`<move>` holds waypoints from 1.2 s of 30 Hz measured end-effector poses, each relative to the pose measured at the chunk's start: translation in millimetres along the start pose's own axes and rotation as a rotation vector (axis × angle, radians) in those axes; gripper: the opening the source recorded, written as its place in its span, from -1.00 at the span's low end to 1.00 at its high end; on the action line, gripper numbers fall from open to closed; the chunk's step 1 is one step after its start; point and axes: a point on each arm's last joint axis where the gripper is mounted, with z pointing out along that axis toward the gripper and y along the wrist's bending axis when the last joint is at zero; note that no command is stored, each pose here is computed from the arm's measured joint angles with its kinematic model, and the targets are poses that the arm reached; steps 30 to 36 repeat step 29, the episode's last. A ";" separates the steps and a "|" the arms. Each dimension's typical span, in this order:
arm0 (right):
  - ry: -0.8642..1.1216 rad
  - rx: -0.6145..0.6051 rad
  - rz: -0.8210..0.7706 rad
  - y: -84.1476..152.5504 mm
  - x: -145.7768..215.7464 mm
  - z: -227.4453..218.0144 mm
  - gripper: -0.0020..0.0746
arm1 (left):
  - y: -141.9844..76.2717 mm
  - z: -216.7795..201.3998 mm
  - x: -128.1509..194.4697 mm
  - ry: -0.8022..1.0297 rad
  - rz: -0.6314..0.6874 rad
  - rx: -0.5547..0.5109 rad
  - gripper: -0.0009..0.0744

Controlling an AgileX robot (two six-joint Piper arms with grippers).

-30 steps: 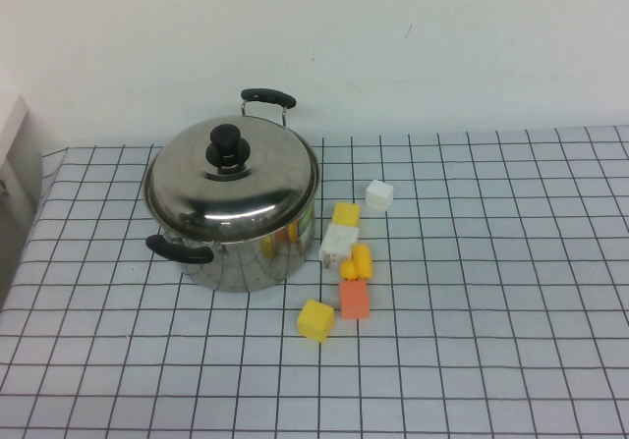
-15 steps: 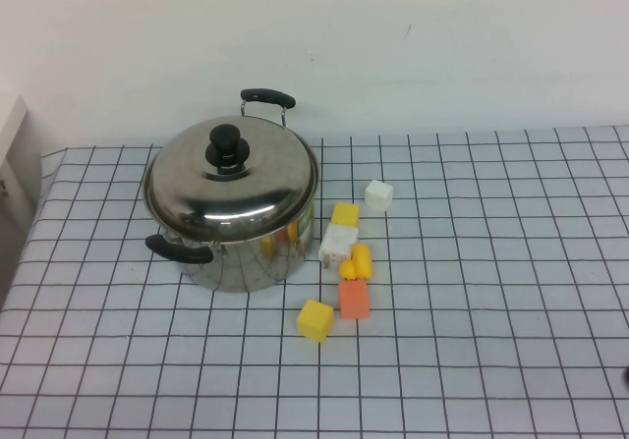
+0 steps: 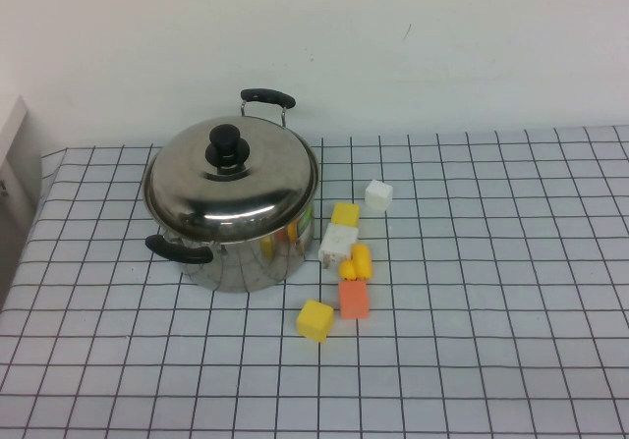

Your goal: Cover the pot

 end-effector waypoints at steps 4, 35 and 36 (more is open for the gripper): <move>0.101 0.055 0.084 0.7 23.7 3.5 -0.95 | 0.0 0.0 0.0 0.000 0.000 0.000 -0.98; 0.181 0.061 0.074 1.4 35.0 4.0 -0.95 | 0.0 0.0 0.0 0.000 0.000 0.000 -0.98; 0.181 0.061 0.074 1.4 35.0 4.0 -0.95 | 0.0 0.0 0.0 0.000 0.000 0.000 -0.98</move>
